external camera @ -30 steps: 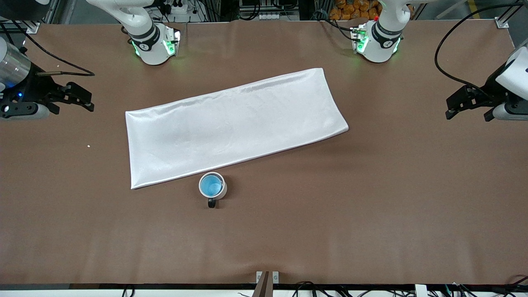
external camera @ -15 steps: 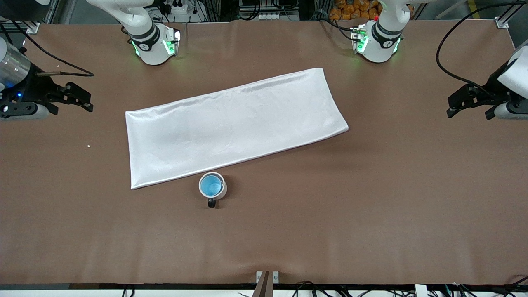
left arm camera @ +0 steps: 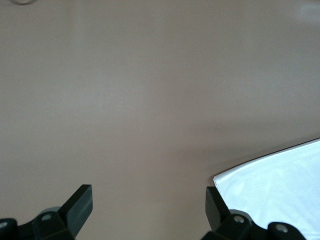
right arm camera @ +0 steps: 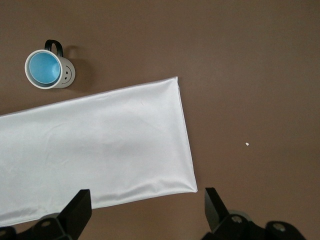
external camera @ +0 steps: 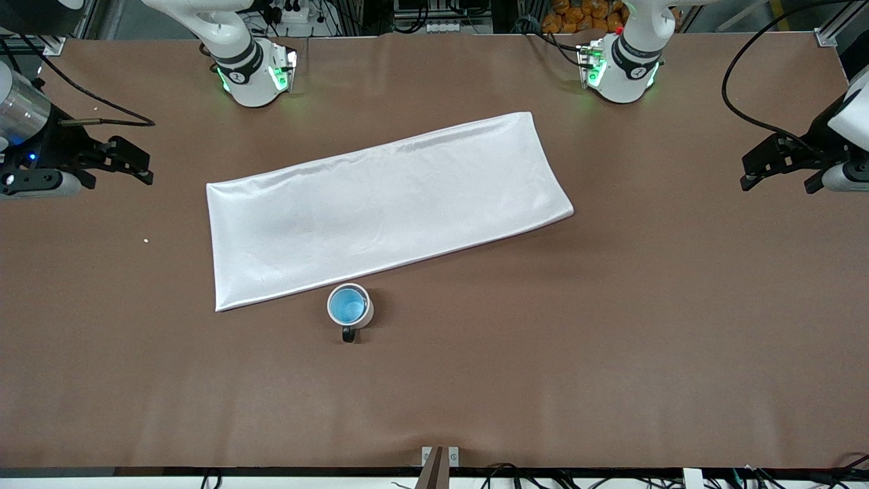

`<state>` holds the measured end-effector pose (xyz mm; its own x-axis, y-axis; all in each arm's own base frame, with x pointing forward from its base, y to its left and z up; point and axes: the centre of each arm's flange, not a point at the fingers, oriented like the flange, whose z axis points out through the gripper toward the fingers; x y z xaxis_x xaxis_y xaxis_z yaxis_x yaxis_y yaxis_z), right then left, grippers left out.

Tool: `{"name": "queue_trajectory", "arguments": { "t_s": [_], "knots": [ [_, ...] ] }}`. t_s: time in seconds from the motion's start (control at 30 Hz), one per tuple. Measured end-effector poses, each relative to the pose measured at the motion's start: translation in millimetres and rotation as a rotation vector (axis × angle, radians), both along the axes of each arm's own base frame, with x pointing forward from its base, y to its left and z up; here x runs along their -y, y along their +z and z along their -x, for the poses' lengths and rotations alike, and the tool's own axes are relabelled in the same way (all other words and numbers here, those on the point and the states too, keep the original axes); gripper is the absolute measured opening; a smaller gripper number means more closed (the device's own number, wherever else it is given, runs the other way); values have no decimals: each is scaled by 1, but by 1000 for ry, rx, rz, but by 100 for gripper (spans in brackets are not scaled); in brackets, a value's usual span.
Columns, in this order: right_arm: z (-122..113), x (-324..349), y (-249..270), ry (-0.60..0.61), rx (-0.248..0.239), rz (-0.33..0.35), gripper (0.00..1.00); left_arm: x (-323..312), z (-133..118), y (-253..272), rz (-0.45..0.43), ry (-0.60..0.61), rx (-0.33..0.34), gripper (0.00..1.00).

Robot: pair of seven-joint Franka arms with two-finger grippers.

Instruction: Place blue cup into white mug on table

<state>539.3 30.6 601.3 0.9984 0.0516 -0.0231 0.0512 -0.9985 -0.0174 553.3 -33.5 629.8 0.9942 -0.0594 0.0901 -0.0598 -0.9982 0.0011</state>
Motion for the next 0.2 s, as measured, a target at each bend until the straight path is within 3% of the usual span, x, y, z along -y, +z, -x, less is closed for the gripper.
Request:
{"name": "queue_trajectory", "arguments": {
  "t_s": [0.2],
  "knots": [
    [0,-1,0,1,0,0,100,-3,-1,-2,0,6,-5,100]
  ]
}}
